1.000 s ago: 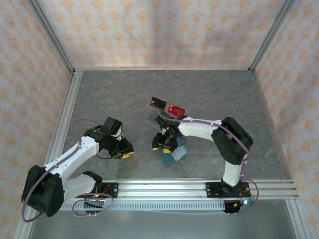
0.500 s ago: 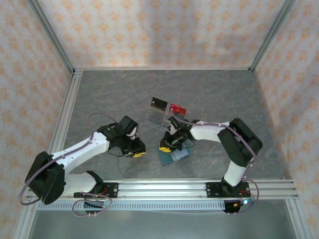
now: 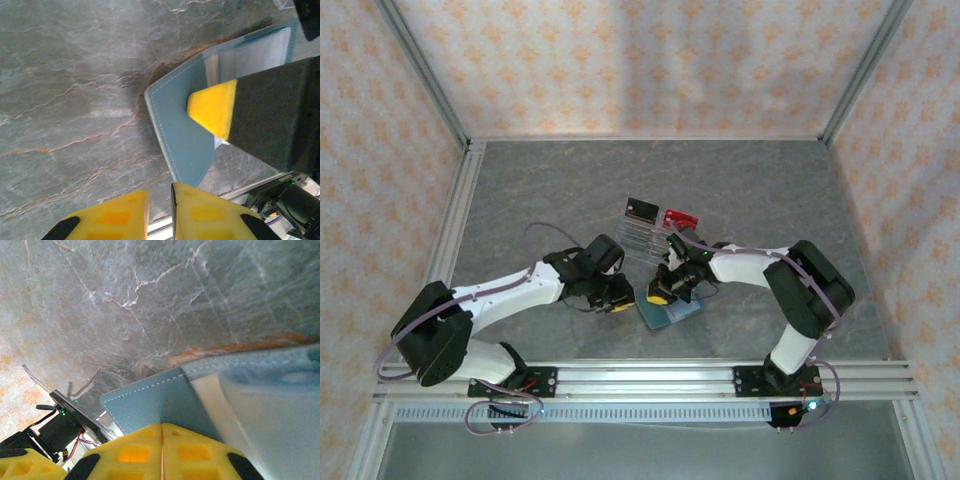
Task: Put the credit cards into the card holder
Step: Open the card holder at the bottom-center of the table.
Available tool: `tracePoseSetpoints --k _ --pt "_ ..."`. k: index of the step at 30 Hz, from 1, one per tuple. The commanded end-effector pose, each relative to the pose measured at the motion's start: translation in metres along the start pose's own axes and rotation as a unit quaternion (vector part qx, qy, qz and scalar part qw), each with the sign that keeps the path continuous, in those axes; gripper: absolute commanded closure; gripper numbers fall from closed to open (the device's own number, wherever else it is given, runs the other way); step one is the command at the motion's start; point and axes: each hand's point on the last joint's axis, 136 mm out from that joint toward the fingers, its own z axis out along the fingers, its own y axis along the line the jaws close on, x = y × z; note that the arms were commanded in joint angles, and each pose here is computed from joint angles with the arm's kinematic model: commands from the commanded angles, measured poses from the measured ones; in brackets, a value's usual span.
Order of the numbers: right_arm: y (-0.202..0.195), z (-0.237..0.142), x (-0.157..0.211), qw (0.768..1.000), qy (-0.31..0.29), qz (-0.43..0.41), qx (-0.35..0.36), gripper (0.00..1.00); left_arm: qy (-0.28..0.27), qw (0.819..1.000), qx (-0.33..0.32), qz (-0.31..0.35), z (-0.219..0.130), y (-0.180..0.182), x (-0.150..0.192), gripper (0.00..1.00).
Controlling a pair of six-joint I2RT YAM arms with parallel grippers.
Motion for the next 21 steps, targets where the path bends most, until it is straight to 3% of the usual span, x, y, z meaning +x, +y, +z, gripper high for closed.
tracePoseSetpoints --k 1,11,21 --pt "0.016 -0.015 0.000 1.000 -0.008 -0.024 -0.007 0.84 -0.027 1.000 0.014 0.001 -0.001 -0.020 -0.010 0.81" --pt "0.037 -0.041 0.006 0.998 -0.021 -0.058 -0.003 0.73 -0.043 0.999 0.020 -0.026 0.002 -0.020 -0.015 0.81" --pt "0.015 -0.058 0.013 0.995 -0.037 -0.074 0.065 0.74 -0.053 0.998 0.023 -0.021 -0.011 -0.022 -0.019 0.81"
